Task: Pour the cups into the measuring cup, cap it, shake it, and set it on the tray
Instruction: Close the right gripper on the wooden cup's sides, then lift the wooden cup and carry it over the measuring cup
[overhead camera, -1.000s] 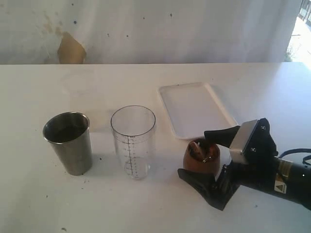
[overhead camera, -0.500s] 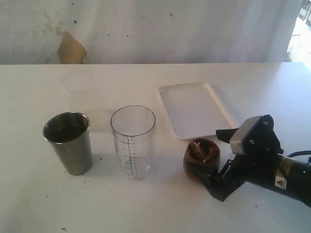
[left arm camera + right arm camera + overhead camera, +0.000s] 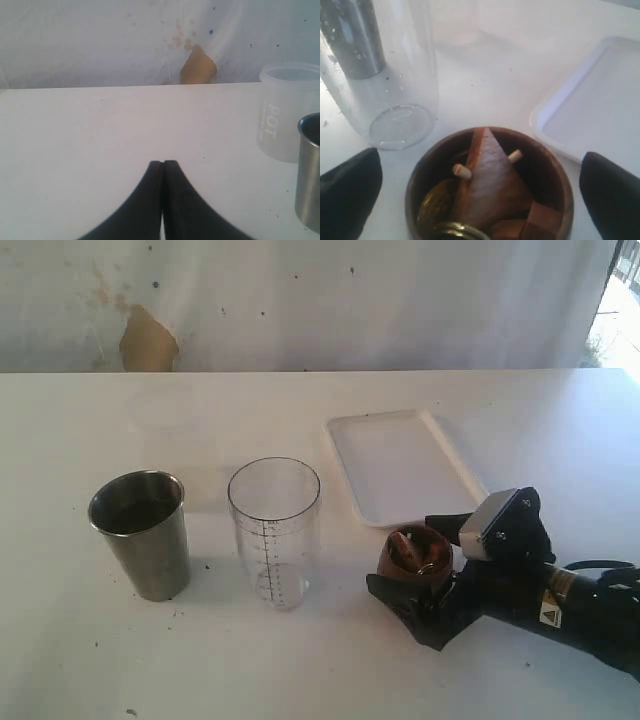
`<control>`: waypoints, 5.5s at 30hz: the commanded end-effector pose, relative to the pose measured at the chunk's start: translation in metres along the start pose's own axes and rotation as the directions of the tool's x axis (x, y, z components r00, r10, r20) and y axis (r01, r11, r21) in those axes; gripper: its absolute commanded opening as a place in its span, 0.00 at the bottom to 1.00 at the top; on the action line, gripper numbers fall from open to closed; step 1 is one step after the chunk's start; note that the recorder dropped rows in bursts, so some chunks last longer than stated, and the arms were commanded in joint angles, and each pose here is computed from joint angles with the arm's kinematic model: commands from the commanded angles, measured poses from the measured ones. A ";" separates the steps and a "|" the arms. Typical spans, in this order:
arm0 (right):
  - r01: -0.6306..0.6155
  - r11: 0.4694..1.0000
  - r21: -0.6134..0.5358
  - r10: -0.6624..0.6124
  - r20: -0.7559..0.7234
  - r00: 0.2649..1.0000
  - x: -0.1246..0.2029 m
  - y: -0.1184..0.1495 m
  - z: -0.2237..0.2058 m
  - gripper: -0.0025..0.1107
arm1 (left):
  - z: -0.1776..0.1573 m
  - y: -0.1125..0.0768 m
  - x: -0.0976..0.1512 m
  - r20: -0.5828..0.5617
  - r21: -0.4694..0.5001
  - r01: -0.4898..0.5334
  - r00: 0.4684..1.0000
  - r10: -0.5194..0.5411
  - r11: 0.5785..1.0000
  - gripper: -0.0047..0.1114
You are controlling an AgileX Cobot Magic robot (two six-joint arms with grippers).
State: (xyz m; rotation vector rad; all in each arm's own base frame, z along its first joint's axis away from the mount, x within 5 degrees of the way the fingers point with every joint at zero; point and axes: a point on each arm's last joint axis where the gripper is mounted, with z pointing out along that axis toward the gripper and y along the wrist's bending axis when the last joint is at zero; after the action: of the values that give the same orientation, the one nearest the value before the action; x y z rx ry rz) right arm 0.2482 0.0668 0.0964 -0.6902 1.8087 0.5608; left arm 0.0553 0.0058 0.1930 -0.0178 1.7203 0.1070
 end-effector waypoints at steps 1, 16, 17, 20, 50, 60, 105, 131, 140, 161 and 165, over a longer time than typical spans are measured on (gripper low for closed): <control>-0.016 1.000 -0.013 0.015 -0.084 0.996 0.016 0.002 0.003 0.95 | 0.000 0.000 0.001 0.000 0.004 0.009 1.000 -0.009 1.000 0.04; 0.091 0.991 0.099 -0.071 -0.189 0.979 0.015 -0.009 -0.003 0.95 | 0.000 0.000 0.001 0.000 0.004 0.009 1.000 -0.009 1.000 0.04; 0.092 0.991 0.100 -0.071 -0.199 0.977 0.015 -0.009 -0.003 0.95 | 0.000 0.000 0.001 0.000 0.004 0.009 1.000 -0.009 1.000 0.04; 0.095 0.990 0.101 -0.067 -0.251 0.966 0.019 -0.009 -0.005 0.95 | 0.000 0.000 0.001 0.000 0.004 0.009 1.000 -0.009 1.000 0.04; -0.033 0.999 -0.033 0.031 -0.062 0.998 0.012 0.000 0.007 0.95 | 0.000 0.000 0.001 0.000 0.004 0.009 1.000 -0.009 1.000 0.04; -0.039 0.998 -0.041 0.038 -0.023 0.999 0.013 -0.006 0.016 0.95 | 0.000 0.000 0.001 0.000 0.004 0.009 1.000 -0.009 1.000 0.04; -0.087 0.996 -0.009 0.087 -0.002 0.996 0.026 -0.012 0.041 0.60 | 0.000 0.000 0.001 0.000 0.004 0.009 1.000 -0.009 1.000 0.04; 0.143 0.990 -0.006 -0.139 0.204 0.969 -0.050 -0.009 0.023 0.02 | 0.000 0.000 0.001 0.000 0.004 0.009 1.000 -0.009 1.000 0.04; 0.203 0.978 0.039 -0.206 0.280 0.938 -0.114 -0.025 0.032 0.02 | 0.000 0.000 0.001 0.000 0.004 0.009 1.000 -0.009 1.000 0.04; 0.742 0.658 0.128 -0.753 0.127 0.646 -0.163 -0.022 0.084 0.02 | 0.000 0.000 0.001 0.000 0.004 0.009 1.000 -0.009 1.000 0.04; 0.795 0.602 0.078 -0.796 0.136 0.590 -0.160 -0.016 0.085 0.02 | 0.000 0.000 0.001 0.000 0.004 0.009 1.000 -0.009 1.000 0.04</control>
State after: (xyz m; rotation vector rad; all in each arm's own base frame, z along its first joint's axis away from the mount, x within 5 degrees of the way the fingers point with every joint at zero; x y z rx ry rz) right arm 0.3604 0.1386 0.2165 -1.2847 1.2035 -0.0208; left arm 0.0553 0.0058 0.1930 -0.0178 1.7203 0.1070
